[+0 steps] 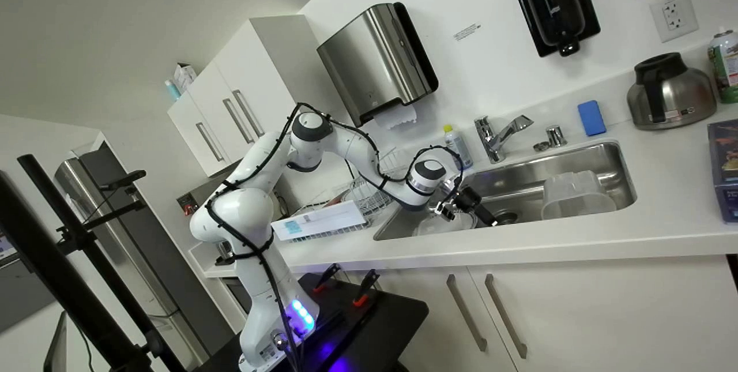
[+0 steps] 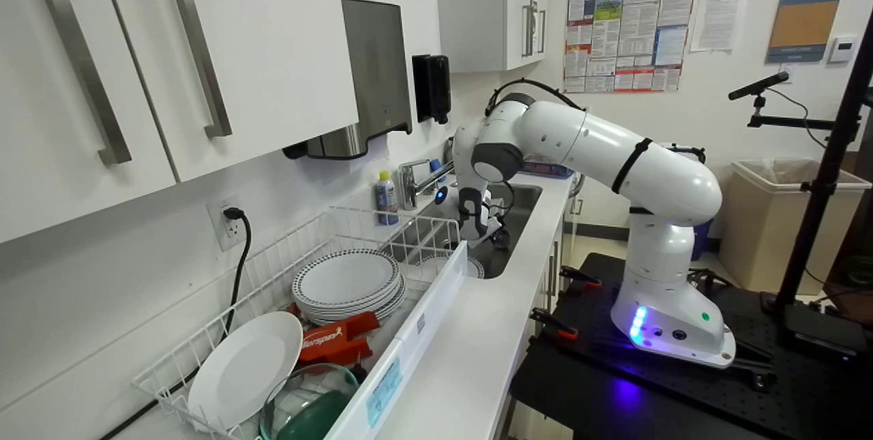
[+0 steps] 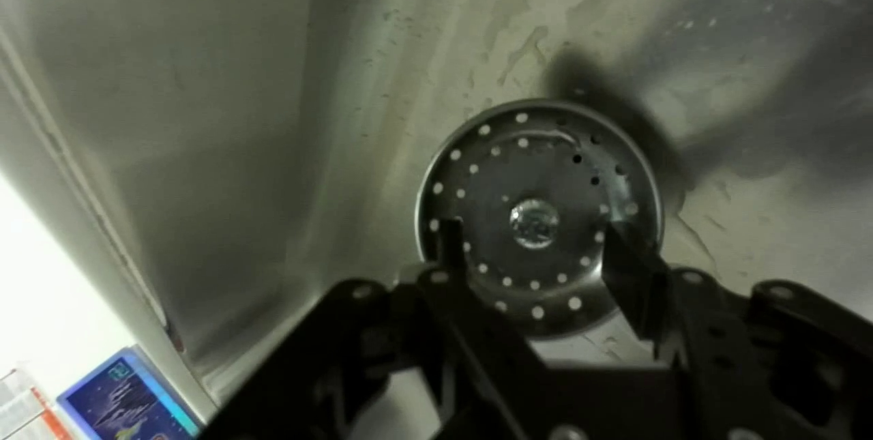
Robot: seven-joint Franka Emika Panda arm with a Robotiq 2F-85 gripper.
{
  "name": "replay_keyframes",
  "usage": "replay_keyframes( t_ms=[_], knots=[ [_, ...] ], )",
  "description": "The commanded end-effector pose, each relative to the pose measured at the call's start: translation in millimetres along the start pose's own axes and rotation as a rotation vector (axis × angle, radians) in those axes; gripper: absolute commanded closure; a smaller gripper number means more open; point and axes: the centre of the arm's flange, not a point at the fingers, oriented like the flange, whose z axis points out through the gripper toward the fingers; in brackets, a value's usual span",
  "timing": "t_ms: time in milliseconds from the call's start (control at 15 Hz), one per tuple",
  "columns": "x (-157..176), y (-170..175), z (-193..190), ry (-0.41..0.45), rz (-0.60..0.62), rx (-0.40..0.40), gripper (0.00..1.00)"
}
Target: Take out the sink drain stopper from the sink hole and position it in the sink basin
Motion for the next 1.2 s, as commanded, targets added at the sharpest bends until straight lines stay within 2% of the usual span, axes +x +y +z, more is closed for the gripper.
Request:
replay_keyframes(
  t_ms=[0, 67, 133, 267, 733, 1133],
  knots=[
    [4.9, 25.4, -27.1, 0.008, 0.0, 0.042, 0.11],
    [7.0, 33.5, -34.4, 0.008, -0.004, 0.074, 0.02],
    [10.3, 45.3, -44.2, 0.003, 0.002, 0.123, 0.0],
    [17.8, 69.4, -62.4, -0.019, -0.015, 0.232, 0.0],
    [31.4, 153.5, -108.8, -0.056, -0.173, 0.469, 0.0],
    [29.3, 180.9, -142.4, -0.105, -0.336, 0.683, 0.0]
  ],
)
